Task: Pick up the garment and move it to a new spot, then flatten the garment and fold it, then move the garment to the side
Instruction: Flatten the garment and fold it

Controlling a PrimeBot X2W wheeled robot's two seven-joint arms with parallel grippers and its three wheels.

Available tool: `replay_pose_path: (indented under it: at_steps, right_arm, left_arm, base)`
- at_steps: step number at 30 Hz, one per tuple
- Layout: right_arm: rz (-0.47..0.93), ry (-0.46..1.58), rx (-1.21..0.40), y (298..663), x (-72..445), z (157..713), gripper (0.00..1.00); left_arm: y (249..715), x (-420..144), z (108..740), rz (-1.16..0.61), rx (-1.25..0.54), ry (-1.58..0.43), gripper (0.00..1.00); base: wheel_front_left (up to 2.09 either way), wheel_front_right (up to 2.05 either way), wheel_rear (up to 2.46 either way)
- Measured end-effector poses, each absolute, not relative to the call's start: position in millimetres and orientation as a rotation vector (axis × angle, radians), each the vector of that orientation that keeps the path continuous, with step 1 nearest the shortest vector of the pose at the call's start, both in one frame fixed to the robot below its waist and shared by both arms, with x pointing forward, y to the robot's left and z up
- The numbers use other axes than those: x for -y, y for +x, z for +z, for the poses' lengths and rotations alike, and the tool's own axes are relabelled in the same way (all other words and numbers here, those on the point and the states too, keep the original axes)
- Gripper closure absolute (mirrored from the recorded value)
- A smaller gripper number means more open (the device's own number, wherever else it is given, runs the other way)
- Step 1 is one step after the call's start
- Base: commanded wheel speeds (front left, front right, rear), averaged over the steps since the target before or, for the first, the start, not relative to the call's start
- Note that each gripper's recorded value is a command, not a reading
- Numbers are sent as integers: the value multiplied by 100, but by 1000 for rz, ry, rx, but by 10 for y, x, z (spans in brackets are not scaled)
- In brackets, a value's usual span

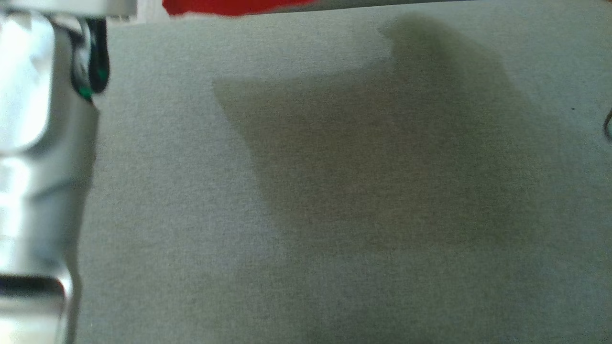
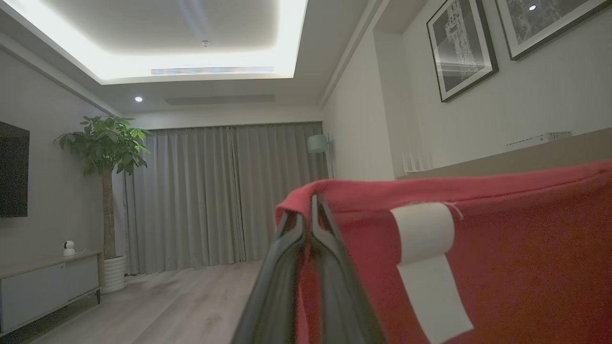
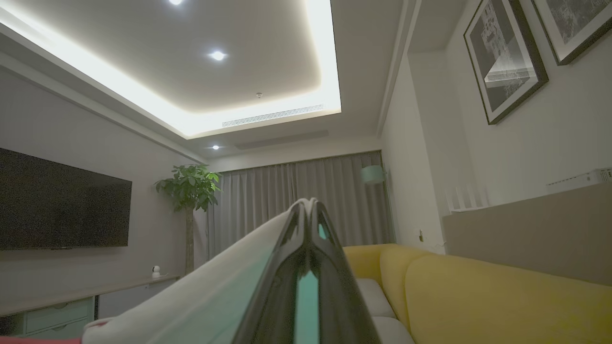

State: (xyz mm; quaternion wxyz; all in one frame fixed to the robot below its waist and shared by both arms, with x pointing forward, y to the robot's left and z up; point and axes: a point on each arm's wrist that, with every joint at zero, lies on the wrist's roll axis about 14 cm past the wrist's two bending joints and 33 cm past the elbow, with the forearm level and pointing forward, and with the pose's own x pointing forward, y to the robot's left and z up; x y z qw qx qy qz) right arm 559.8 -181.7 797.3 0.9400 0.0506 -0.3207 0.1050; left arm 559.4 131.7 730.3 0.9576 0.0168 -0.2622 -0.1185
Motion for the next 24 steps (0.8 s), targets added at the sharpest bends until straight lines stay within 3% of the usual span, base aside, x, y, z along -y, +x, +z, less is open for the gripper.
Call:
replay_pose_path:
  at_steps: [4,7,13,24]
  right_arm:
    - [208,152,559,5510,1889,7442,100]
    - [172,197,380,5349,2024,6609,100]
    - [82,304,0,4531,2183,5006,100]
    - [-35,425,-241,3267,2180,4109,100]
  left_arm:
    - [5503,-1358,6752,-217,425,-26,100]
    - [5303,-1370,5941,-197,241,-84,100]
    - [4583,-1373,4584,-127,-102,-222,100]
    - [3712,-1365,3990,-101,-283,-290,100]
  base:
    - [0,0,0]
    - [0,0,0]
    - [0,0,0]
    - [0,0,0]
